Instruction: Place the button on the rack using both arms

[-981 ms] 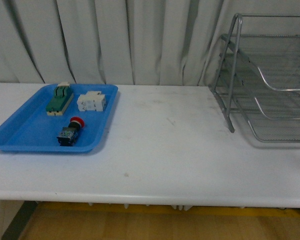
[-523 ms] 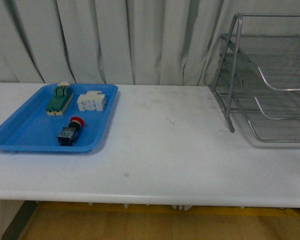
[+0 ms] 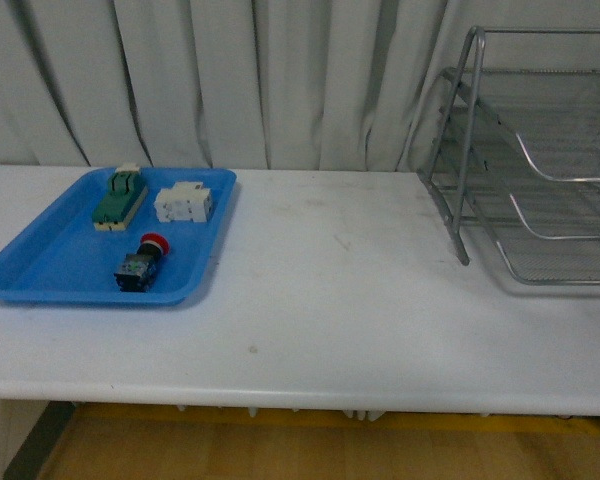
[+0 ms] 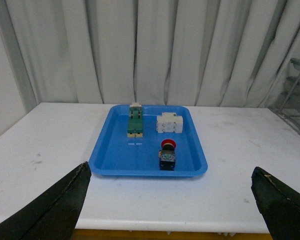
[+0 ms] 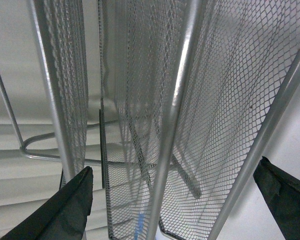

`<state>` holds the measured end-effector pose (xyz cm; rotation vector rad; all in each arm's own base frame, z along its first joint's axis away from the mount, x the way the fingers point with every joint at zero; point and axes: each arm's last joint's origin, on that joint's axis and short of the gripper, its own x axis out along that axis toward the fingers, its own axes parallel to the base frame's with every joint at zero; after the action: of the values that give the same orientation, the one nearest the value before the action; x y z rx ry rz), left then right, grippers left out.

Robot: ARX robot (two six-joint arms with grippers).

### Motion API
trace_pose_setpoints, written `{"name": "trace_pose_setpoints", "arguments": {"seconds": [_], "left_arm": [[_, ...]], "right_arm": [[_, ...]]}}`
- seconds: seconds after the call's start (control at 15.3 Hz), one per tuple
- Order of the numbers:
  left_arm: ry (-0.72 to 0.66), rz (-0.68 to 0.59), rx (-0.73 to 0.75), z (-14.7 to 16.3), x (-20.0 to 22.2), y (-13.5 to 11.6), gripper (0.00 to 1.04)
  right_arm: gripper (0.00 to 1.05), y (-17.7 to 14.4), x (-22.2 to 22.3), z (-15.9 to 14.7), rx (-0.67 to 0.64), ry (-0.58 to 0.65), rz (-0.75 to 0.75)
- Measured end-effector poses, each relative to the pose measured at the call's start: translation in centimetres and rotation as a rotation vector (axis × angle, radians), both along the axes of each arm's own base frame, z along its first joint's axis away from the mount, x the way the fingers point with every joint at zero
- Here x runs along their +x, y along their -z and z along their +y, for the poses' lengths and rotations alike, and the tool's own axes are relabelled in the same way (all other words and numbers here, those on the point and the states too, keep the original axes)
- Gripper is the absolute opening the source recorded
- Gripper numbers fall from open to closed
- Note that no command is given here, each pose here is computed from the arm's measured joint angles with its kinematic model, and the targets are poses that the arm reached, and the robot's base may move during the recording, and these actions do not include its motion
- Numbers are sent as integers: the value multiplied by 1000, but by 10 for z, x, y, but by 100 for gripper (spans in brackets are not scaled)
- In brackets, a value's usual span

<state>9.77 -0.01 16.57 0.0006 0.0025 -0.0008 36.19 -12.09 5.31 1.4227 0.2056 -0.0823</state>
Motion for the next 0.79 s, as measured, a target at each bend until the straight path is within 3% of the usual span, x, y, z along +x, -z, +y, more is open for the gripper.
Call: {"name": "trace_pose_setpoints", "arguments": {"seconds": [0.59, 0.65, 0.79], "left_arm": [[0, 0, 0, 0, 0, 0, 98], [0, 0, 0, 0, 0, 0, 98], [0, 0, 0, 0, 0, 0, 98]], "right_arm": [[98, -6, 29, -5, -28, -5, 6], [94, -6, 33, -4, -37, -13, 9], [69, -7, 38, -5, -59, -20, 12]]}}
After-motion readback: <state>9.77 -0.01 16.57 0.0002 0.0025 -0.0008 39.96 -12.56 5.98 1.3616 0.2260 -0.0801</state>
